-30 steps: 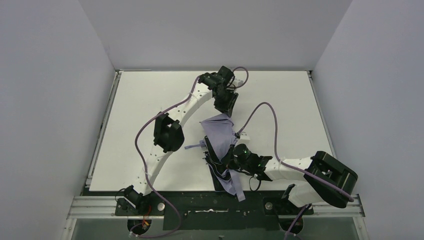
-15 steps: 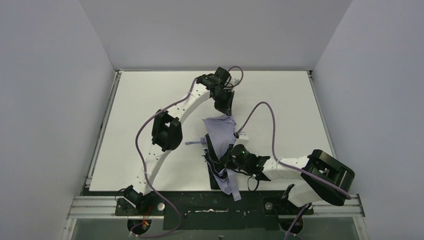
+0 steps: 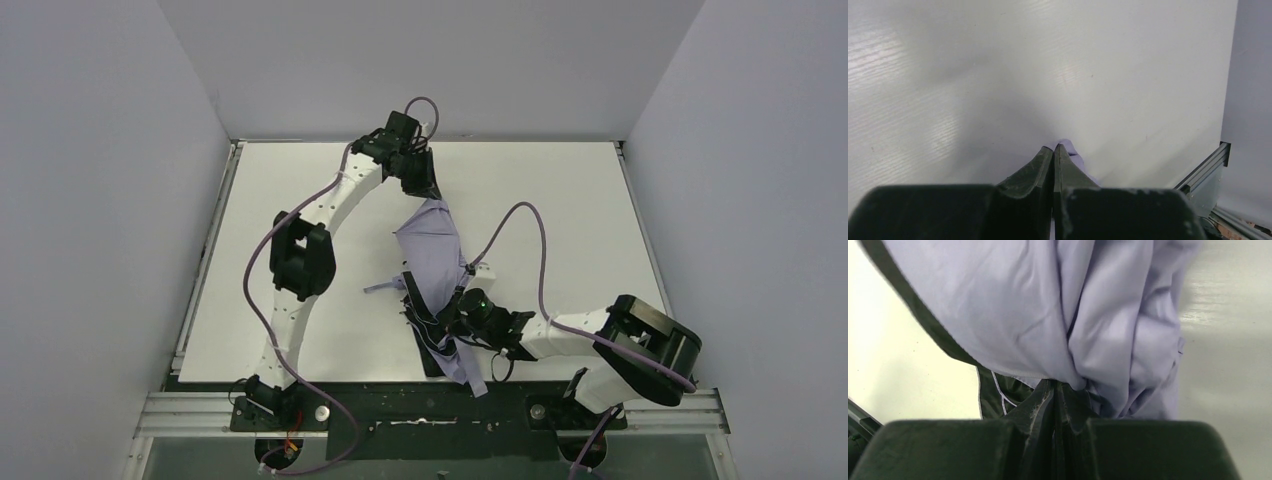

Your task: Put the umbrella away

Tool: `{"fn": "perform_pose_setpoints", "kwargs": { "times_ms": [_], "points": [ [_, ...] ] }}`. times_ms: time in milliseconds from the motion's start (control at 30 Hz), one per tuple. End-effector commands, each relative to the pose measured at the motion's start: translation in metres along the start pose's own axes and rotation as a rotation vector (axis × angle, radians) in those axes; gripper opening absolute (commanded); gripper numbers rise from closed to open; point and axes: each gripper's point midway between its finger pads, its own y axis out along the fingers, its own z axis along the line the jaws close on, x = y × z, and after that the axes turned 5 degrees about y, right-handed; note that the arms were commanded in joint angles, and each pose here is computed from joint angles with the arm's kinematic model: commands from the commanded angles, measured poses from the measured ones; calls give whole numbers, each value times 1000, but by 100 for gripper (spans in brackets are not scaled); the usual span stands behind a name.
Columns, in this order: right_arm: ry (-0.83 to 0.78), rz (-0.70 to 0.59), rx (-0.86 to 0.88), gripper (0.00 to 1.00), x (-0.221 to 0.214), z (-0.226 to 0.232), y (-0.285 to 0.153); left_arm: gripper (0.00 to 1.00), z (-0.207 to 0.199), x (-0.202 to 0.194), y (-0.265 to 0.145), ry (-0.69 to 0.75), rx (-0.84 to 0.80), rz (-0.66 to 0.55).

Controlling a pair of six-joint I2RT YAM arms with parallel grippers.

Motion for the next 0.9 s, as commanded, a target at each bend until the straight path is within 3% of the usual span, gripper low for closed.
{"fn": "perform_pose_setpoints", "kwargs": {
  "times_ms": [0, 333, 667, 867],
  "points": [
    [-140, 233, -329, 0, -66, -102, -24, 0, -37, 74, -57, 63, -97, -275],
    [-140, 230, -329, 0, -67, -102, -24, 0, -16, 81, -84, -64, -41, -359],
    [-139, 230, -330, 0, -69, -103, -23, 0, -15, 79, -125, -52, -76, -458],
    [-139, 232, -327, 0, -69, -101, -22, 12, 5, 74, -134, -78, -39, -468]
  ]
}}
